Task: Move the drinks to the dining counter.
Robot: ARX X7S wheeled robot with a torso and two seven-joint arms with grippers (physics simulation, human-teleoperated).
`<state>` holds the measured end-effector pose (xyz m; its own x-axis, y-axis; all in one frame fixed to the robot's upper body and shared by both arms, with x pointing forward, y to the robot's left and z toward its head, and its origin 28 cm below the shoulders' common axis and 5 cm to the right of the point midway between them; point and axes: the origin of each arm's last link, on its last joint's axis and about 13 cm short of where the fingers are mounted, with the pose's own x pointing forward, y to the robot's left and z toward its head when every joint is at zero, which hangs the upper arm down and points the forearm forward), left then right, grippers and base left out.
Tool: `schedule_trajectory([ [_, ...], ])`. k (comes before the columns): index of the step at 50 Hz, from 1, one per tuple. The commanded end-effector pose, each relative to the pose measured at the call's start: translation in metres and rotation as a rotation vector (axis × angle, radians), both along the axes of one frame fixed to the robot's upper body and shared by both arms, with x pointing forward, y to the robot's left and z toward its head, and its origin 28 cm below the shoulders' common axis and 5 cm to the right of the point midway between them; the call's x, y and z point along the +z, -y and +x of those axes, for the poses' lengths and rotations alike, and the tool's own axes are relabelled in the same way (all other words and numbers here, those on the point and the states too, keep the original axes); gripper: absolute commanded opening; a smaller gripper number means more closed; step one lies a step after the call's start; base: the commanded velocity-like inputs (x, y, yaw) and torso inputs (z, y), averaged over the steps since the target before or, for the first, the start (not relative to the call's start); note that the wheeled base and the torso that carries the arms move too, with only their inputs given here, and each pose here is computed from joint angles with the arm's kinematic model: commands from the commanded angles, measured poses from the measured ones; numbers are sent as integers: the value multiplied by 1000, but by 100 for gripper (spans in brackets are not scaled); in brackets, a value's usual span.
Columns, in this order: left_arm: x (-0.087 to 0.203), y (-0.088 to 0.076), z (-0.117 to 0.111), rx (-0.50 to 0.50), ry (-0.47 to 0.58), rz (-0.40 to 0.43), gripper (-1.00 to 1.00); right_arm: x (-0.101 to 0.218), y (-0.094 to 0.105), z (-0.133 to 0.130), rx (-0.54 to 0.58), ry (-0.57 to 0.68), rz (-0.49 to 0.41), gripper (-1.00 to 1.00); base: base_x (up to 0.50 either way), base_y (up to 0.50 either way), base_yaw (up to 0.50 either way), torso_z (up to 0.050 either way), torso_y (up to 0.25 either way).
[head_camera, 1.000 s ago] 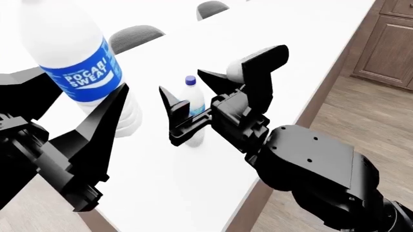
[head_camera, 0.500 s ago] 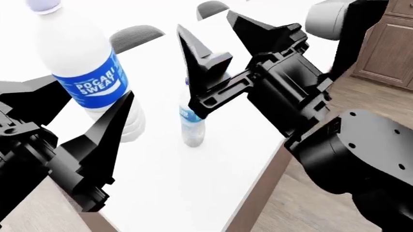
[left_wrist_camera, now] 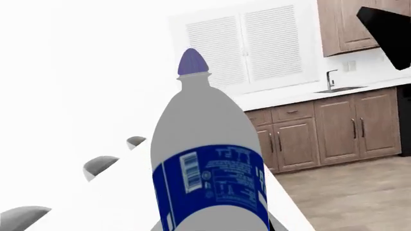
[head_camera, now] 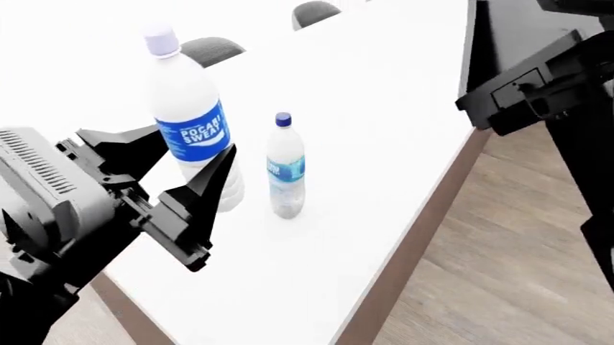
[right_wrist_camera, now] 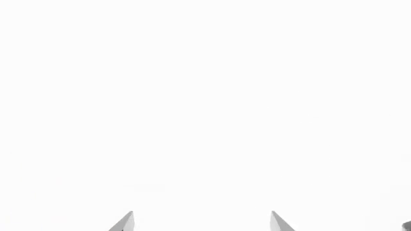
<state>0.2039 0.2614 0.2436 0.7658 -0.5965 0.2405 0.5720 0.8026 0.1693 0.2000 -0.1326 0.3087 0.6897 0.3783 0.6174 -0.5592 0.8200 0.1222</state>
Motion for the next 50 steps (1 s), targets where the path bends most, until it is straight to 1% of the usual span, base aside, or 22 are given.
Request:
schedule_trajectory([
  [1, -12, 7, 22, 14, -80, -15, -100, 1, 20, -19, -93, 60, 100, 100, 0, 0, 0, 0, 0],
  [9, -20, 9, 31, 26, -111, -22, -100, -5, 25, -28, -120, 72, 125, 100, 0, 0, 0, 0, 0],
  [26, -35, 11, 38, 34, -162, 2, -100, -7, 27, -28, -133, 65, 138, 100, 0, 0, 0, 1, 1],
  [50, -43, 10, 38, 35, -199, 39, -100, -9, 28, -26, -142, 53, 135, 100, 0, 0, 0, 0, 0],
])
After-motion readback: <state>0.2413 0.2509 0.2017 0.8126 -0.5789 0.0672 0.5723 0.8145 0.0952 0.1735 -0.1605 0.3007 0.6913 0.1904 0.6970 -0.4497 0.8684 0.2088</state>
